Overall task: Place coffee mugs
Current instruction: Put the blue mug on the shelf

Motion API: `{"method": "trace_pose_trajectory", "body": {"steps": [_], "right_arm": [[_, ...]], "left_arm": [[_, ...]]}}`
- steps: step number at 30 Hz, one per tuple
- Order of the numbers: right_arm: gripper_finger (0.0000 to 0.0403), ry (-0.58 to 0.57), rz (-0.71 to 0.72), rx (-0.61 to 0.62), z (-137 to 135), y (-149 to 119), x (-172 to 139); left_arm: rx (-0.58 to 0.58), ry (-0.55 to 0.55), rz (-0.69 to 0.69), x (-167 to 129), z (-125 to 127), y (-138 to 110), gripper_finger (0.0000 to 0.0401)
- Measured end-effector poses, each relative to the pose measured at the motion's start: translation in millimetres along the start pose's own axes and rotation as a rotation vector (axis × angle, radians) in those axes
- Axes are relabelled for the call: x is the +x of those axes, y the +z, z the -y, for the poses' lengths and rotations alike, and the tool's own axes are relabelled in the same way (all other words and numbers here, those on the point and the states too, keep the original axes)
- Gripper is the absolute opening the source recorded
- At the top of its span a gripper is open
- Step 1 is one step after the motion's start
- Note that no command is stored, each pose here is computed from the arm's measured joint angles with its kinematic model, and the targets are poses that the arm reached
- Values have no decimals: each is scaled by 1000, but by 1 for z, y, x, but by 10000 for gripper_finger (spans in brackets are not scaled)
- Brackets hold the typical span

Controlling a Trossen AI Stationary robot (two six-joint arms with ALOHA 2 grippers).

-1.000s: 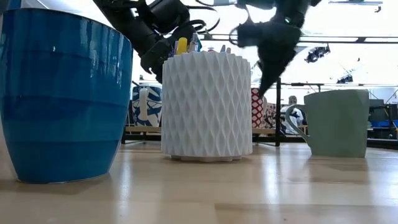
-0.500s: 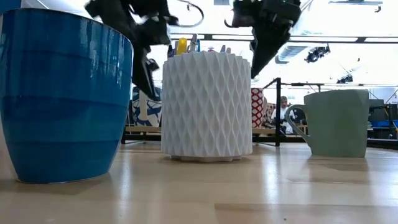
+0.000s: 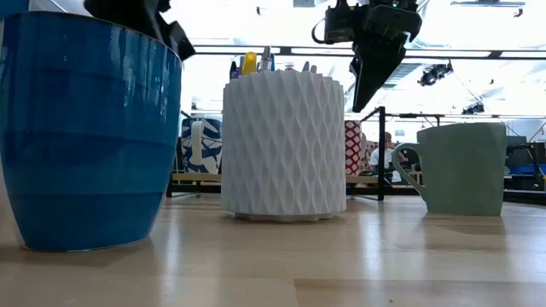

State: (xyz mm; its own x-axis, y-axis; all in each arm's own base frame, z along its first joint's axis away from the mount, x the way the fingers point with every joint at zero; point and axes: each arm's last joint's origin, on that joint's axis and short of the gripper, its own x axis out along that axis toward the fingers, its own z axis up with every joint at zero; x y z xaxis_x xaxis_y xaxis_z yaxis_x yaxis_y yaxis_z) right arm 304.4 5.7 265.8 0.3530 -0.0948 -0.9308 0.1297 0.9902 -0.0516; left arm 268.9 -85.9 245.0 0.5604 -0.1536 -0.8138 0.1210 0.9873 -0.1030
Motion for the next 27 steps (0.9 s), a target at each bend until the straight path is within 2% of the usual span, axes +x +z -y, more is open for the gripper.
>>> {"method": "trace_pose_trajectory", "body": {"steps": [9,17,27], "right_arm": [[115,-20,-39,-12,1,-4,0],[115,-78,-52,-16,3,-6,0],[115,-90,-52,-9,3,-6,0]], "left_arm": [[-71,-66,-50,30,25,-4,104],[-105,-110,-58,29,41,-8,104],[-111,-111,-67,32,44,-10,104]]}}
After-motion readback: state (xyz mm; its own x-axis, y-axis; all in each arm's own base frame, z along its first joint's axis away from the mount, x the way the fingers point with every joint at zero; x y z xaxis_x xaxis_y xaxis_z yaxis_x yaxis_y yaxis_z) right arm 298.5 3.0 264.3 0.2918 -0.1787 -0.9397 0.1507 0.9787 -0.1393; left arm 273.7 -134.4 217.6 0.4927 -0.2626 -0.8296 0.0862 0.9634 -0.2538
